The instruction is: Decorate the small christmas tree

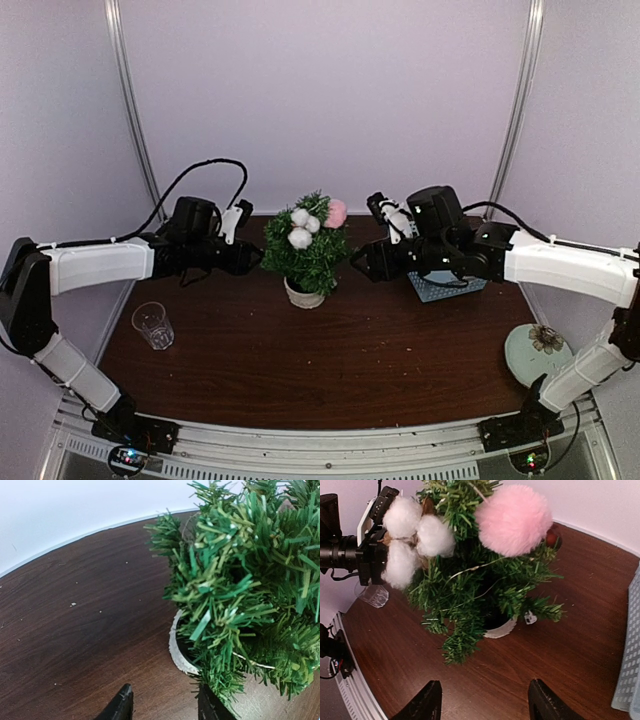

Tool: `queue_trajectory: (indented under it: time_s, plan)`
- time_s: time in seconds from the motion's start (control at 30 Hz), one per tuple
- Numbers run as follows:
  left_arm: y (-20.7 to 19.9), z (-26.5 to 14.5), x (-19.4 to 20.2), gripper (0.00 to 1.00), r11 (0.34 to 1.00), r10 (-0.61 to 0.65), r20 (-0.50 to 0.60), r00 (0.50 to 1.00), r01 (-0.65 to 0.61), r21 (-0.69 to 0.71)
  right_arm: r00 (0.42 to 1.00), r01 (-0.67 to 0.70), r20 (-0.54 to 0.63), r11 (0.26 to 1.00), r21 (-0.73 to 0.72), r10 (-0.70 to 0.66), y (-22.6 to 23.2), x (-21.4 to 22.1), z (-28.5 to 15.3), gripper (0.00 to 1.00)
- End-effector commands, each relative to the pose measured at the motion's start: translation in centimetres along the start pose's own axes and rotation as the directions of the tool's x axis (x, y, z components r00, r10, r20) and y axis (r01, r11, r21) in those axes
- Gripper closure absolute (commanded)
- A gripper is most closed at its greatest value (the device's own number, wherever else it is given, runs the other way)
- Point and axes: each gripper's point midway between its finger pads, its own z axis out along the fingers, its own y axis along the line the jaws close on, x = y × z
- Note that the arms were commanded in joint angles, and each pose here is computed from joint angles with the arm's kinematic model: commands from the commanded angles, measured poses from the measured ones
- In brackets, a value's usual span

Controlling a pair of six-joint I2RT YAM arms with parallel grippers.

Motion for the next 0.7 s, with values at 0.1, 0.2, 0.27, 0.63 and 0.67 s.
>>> queue_trajectory:
  time_s: [0.1,0.2,0.27,0.63,0.67]
  plan:
    - [-1.0,-0.2,-1.8,0.57,0.999,0.022,0.062,0.998,-0.024,0.028,0.990,-0.137,0.011,0.974,-0.181,0.141,4.1,1.4,3.5,0.40]
    - [-1.0,-0.2,-1.6,0.58,0.999,0.020,0.058,0.998,-0.021,0.026,0.988,-0.150,0.003,0.971,-0.185,0.154,4.3,1.9,4.8,0.40]
    - [-1.0,-0.3,-1.5,0.58,0.999,0.018,0.059,0.998,-0.019,0.026,0.988,-0.156,-0.001,0.977,-0.145,0.157,3.7,2.2,5.6,0.40]
    - [-1.5,-1.2,-1.6,0.58,0.999,0.030,0.073,0.997,-0.032,0.027,0.987,-0.160,-0.014,0.986,-0.035,0.160,1.4,3.3,7.4,0.76]
    - [-1.5,-1.3,-1.3,0.59,0.999,0.030,0.063,0.998,-0.032,0.024,0.987,-0.164,-0.008,0.986,-0.032,0.163,1.2,3.2,7.4,0.80]
